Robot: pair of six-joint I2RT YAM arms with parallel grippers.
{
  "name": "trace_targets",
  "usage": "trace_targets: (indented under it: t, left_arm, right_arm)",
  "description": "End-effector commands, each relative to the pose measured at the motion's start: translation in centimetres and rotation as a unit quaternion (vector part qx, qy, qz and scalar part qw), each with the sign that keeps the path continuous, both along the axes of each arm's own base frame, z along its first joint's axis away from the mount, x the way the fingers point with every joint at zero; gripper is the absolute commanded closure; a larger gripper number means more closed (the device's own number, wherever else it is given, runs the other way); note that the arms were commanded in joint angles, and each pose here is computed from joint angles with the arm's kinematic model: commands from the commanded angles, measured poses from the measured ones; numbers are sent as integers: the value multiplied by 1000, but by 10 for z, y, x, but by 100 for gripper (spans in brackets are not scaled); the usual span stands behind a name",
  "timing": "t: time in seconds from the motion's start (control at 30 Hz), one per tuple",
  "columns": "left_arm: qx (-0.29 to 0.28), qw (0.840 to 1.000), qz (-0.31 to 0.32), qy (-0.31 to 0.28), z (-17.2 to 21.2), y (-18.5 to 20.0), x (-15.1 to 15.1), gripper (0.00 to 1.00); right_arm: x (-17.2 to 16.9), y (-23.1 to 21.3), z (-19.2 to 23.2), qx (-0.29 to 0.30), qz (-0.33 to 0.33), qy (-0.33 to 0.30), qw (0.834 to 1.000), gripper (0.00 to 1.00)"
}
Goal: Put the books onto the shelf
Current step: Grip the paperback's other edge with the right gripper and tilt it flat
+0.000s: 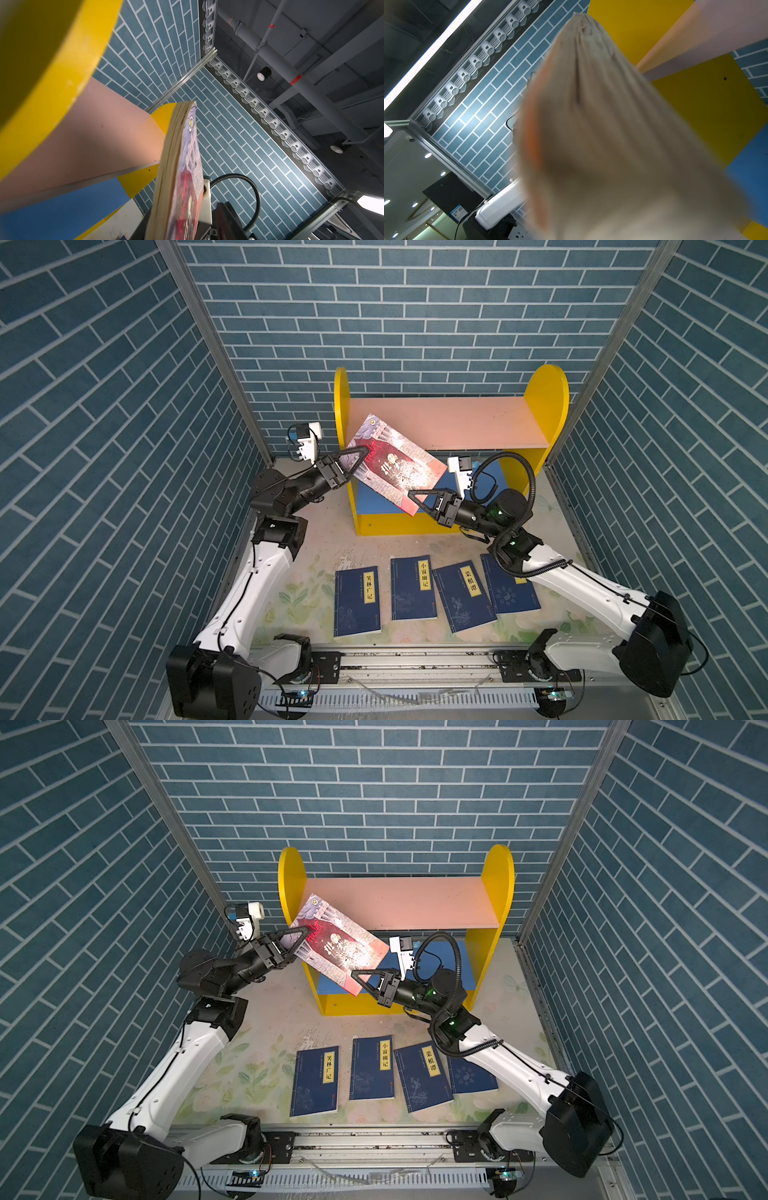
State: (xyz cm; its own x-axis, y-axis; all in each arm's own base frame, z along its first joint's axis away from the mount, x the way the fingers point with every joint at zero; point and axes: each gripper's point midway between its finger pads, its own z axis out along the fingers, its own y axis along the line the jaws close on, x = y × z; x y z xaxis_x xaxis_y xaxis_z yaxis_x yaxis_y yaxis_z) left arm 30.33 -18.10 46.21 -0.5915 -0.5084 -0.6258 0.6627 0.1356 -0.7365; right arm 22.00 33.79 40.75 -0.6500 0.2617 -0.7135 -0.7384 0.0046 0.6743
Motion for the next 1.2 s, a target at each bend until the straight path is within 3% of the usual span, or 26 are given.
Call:
trace_targets:
  t: [0.0,0.1,0.3,0.53,0.8,1.0,1.07,1.17]
  left_arm:
    - [60,997,-26,-30,-5,-6,-21,49]
    - [98,994,-41,-20,-16,-9,-29,44]
    - [90,989,-110,-38,-2,-15,-59,33]
    - [102,976,-184,-59,2,-26,-91,31]
    - [111,962,-247,-44,-9,-42,-105,53]
    - [111,964,-238,-33,-12,-46,-99,100]
    - [107,969,-221,-36,-7,-46,-93,100]
    - [100,975,-197,-39,2,-46,-84,100]
  right_arm:
    - [-28,-27,30,-27,21,-56,998,100]
    - [-41,-48,29,-71,34,-55,995,100]
    - [-69,-71,21,-142,79,-48,986,100]
    - [-83,-77,27,-138,124,-49,981,100]
    - [-81,-71,30,-134,170,-37,976,100]
    - [-67,-68,31,-139,158,-29,977,98]
    - [-61,-68,30,-141,146,-25,979,73]
    - [-51,-70,29,-141,117,-17,983,54]
